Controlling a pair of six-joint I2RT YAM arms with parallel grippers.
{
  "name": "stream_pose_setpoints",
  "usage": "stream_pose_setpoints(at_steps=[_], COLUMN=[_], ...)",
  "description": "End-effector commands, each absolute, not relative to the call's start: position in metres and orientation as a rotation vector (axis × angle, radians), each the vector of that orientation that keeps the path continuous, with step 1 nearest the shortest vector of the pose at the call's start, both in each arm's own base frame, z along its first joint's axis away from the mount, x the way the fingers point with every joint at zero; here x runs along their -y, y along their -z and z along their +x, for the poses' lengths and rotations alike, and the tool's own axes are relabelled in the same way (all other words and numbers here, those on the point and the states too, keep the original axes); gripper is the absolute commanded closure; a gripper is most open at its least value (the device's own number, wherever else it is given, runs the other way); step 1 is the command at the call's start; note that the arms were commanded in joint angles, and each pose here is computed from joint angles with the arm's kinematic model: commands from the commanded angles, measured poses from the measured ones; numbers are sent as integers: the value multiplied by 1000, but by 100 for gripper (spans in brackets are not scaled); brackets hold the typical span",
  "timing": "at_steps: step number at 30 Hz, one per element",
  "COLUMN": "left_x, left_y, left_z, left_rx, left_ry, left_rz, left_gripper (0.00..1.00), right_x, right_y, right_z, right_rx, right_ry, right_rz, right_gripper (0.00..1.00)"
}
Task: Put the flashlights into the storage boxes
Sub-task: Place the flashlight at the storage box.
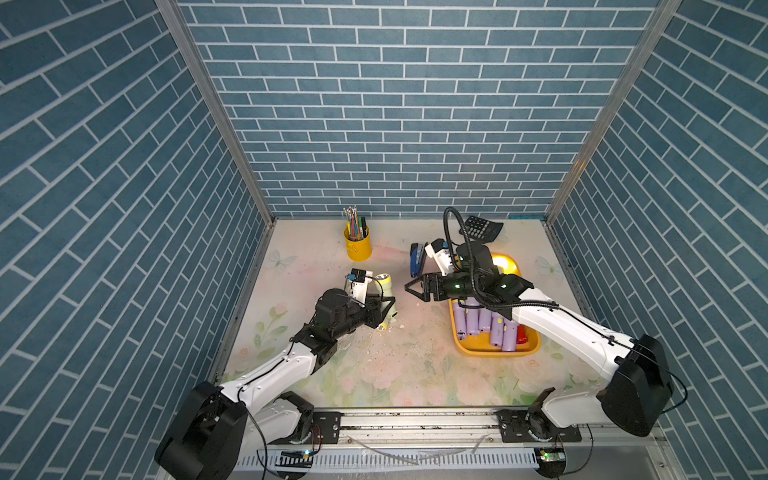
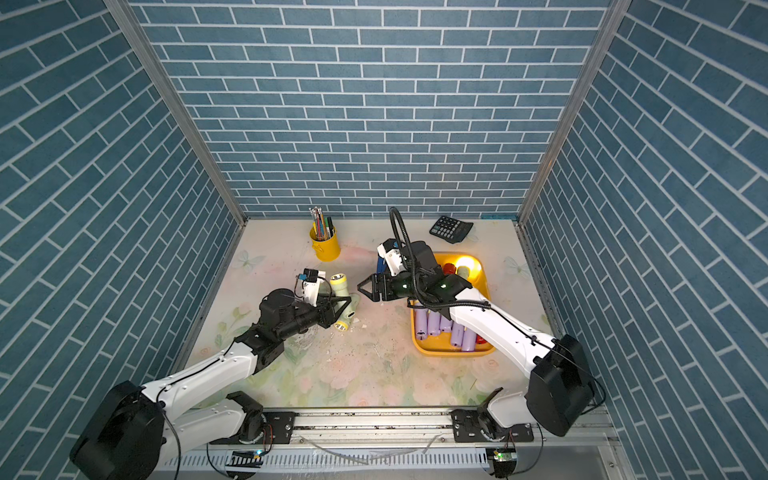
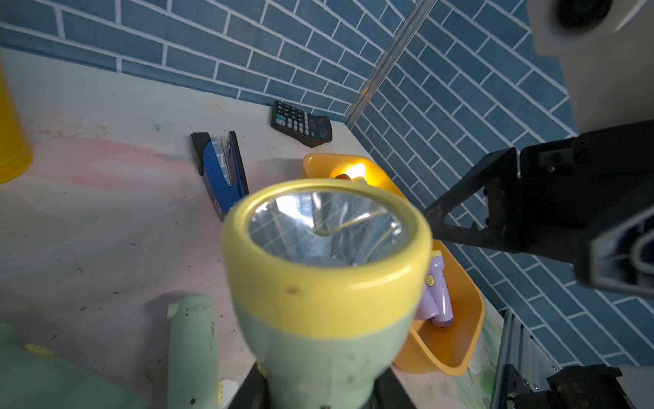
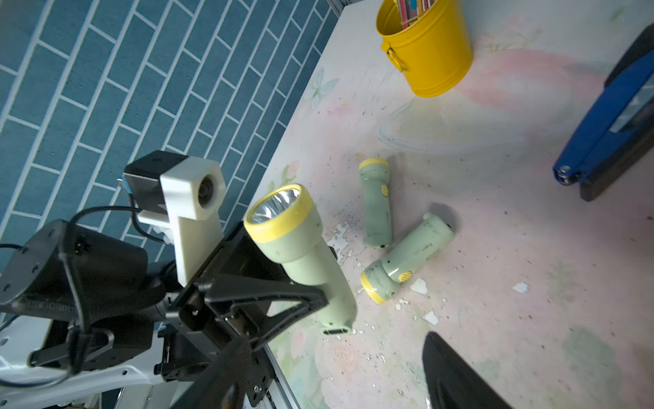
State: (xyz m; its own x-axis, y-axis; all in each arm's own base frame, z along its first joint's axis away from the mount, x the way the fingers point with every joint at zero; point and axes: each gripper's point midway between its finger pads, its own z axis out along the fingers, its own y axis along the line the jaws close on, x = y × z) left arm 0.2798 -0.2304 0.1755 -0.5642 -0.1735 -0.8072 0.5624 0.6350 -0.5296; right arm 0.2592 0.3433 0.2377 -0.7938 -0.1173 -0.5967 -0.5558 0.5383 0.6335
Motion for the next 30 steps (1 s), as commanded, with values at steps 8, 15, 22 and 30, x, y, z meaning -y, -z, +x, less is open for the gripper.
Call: stream_pose_setpoints(at_steps=[8,15,22,30], left_x=[256,267,270,266], left_y=[-196,-199,-203,-199], left_z=[276,274,274,278], left_rx=[-1832,-1824,-1811,-1877], left_ry=[1154,1194,1212,1163], left_rz=[358,384,375,346], left_gripper=[66,66,64,41], right_x=[-380,-398,-397,-348], right_y=[-247,-240,-232,-231], right_z=[273,271,273,293], right_rx=[-2263,-2278,-2296,-2354], right_ry=[-1176,-1208,-1168,-1023], right_rz=[-596,-644,-641,-510], right_gripper=[24,30,51,63])
